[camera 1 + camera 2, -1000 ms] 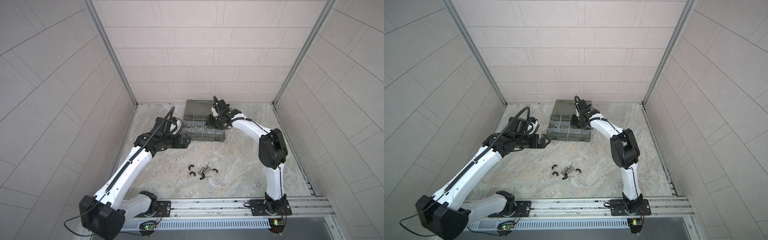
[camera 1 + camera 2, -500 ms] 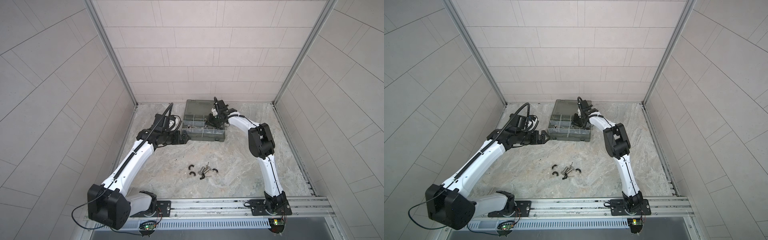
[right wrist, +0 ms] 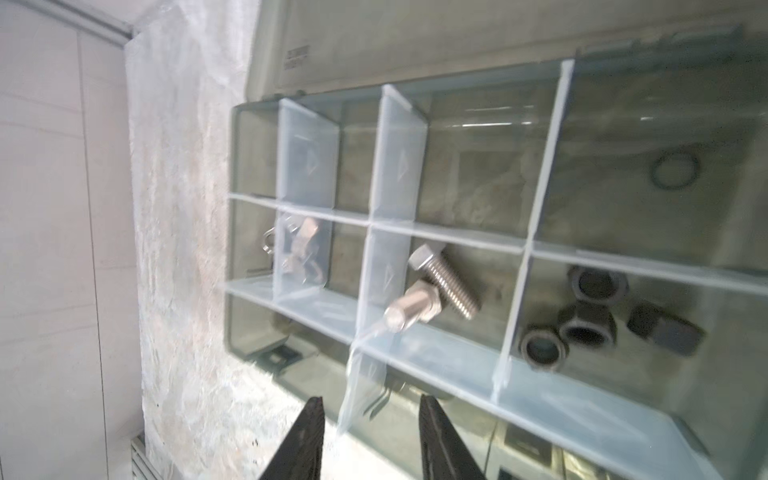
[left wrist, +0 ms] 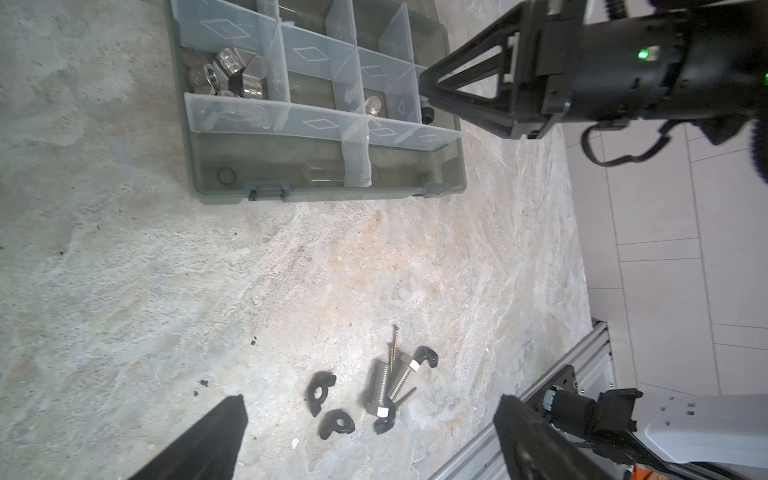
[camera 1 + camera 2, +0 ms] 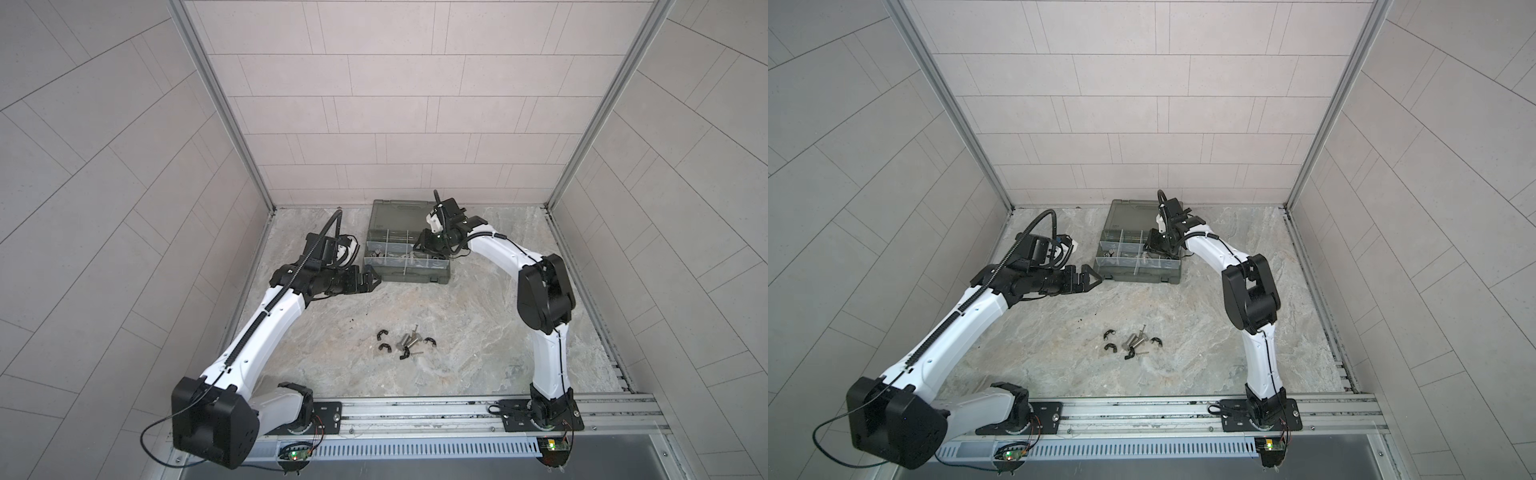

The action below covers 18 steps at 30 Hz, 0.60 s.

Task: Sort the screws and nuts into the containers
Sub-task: 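Open the right gripper over the bolt compartment and draw back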

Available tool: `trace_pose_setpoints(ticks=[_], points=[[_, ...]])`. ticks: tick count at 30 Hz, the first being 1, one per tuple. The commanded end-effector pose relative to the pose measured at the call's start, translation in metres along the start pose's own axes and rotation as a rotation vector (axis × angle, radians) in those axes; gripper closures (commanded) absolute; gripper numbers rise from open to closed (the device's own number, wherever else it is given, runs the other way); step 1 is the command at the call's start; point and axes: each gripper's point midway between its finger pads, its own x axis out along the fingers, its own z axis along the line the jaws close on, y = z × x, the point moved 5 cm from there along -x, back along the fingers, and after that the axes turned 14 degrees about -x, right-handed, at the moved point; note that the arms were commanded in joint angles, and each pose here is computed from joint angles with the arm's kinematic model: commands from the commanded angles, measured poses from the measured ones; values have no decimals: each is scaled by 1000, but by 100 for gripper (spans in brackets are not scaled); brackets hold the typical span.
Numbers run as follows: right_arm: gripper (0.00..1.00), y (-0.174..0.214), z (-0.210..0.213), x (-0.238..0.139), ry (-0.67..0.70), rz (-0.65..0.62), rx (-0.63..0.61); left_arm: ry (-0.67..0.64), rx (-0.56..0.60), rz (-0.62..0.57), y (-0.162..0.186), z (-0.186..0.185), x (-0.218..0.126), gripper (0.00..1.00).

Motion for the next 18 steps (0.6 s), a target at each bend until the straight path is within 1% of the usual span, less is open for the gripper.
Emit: trace_pose_setpoints(ticks=[1, 4, 7, 9, 12, 16, 18], points=[[63, 34, 18, -38, 90, 44, -138, 65, -28, -15, 15, -4, -13, 0], [64, 77, 28, -49, 119, 106, -207, 93, -55, -33, 29, -2, -24, 0], [64, 122, 36, -51, 144, 170, -277, 118, -76, -54, 42, 0, -34, 0], [65, 149, 38, -47, 147, 196, -288, 123, -75, -60, 49, 0, -41, 0], [65, 186, 49, -37, 109, 235, -299, 107, -65, -69, 59, 1, -53, 0], [65, 217, 58, -29, 140, 282, -356, 121, -65, -89, 67, -1, -67, 0], [65, 226, 57, -27, 145, 289, -349, 138, -71, -98, 69, -4, -71, 0]])
